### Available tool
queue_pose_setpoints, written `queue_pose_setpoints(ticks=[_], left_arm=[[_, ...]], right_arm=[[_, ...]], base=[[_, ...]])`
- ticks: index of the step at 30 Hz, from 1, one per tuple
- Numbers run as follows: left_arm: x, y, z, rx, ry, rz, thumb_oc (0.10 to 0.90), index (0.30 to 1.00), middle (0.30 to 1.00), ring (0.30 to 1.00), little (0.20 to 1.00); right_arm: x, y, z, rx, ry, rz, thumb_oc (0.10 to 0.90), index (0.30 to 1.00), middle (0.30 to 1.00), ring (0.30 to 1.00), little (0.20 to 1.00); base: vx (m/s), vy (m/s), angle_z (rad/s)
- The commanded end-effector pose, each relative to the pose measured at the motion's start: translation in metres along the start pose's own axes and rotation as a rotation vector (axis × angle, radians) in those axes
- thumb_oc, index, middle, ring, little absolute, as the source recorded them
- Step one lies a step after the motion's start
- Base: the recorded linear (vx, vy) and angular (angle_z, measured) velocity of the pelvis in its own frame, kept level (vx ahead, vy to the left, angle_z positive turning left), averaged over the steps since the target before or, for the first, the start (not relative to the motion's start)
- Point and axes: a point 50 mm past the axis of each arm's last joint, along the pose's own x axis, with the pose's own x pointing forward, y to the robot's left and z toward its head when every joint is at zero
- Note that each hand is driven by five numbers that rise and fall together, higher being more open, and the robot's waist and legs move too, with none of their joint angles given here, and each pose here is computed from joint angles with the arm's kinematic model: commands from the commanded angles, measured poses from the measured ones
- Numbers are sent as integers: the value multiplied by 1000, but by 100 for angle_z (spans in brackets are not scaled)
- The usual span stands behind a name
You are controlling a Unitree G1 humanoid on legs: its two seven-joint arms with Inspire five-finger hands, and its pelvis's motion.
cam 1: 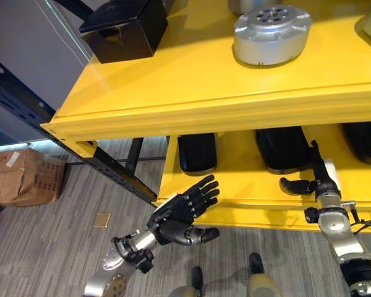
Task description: Move parts from the plastic box to the shelf.
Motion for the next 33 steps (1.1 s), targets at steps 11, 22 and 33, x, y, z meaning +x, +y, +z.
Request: queue_pose_setpoints(ticks=[11,22,33], left_arm=[[13,-11,32,86,-187,-90,900,1000,1000,1000,1000],[15,-11,32,93,-185,-89,900,1000,1000,1000,1000],[15,-13,30,76,-193,-85,900,1000,1000,1000,1000]], right_arm=[[-14,39,41,125,-197,154,900,1000,1000,1000,1000],[-22,51,42,150,-197,164,900,1000,1000,1000,1000],[-20,29,36,23,-221,-117,900,1000,1000,1000,1000]], base=[[-2,4,0],[0,0,0],[2,4,0]])
